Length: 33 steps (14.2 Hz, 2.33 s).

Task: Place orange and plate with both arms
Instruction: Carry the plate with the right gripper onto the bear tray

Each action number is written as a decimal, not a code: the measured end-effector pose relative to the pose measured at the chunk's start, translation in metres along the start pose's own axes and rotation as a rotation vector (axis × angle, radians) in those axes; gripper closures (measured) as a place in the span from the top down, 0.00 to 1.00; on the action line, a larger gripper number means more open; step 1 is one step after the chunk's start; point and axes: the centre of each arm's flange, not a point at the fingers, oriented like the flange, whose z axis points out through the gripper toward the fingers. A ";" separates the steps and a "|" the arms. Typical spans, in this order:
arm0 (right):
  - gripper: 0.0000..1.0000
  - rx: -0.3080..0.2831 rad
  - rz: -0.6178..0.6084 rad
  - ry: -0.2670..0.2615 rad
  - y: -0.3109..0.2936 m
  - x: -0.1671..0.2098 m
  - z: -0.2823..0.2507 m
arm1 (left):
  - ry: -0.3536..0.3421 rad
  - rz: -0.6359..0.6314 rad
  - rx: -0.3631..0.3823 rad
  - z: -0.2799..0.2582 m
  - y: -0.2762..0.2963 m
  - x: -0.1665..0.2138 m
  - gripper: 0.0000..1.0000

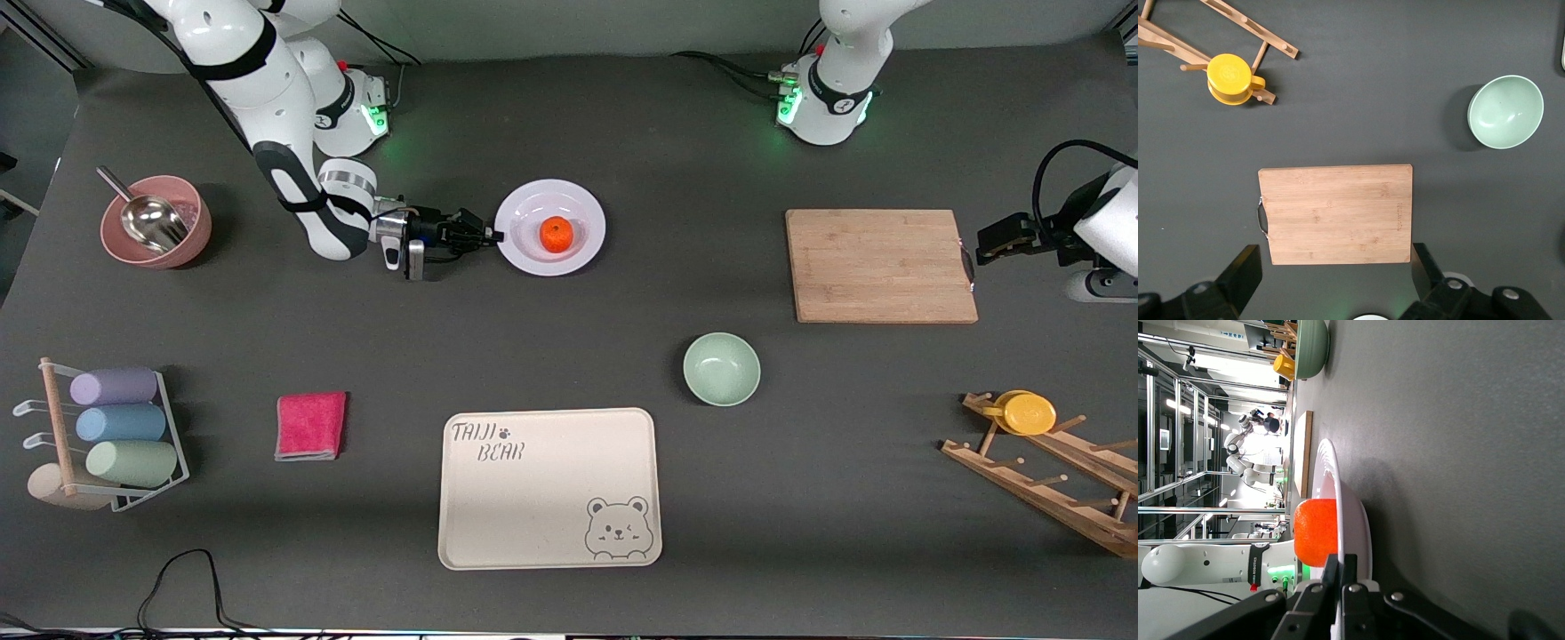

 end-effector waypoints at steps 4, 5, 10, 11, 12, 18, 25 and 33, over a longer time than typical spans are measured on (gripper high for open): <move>0.04 0.067 0.017 0.028 -0.008 0.011 0.003 | -0.007 -0.010 -0.001 0.003 -0.006 0.000 1.00; 0.04 0.095 0.032 0.039 -0.014 0.018 0.004 | -0.008 -0.013 -0.002 0.003 -0.008 -0.001 1.00; 0.04 0.207 0.111 0.042 -0.062 0.064 -0.024 | -0.010 -0.015 -0.001 0.003 -0.009 -0.002 1.00; 0.04 0.211 0.118 0.033 -0.073 0.074 -0.036 | -0.010 -0.015 -0.001 0.003 -0.009 -0.002 1.00; 0.04 0.215 0.129 0.034 -0.084 0.084 -0.048 | -0.010 -0.014 -0.001 0.003 -0.009 -0.002 1.00; 0.04 0.230 0.152 0.018 -0.138 0.113 -0.078 | -0.012 -0.014 -0.001 0.004 -0.009 -0.002 1.00; 0.04 0.186 0.159 0.013 -0.147 0.238 -0.101 | -0.014 -0.014 -0.001 0.005 -0.009 -0.002 1.00; 0.04 0.166 0.212 0.023 -0.096 0.416 -0.078 | -0.017 -0.014 0.000 0.006 -0.009 -0.002 1.00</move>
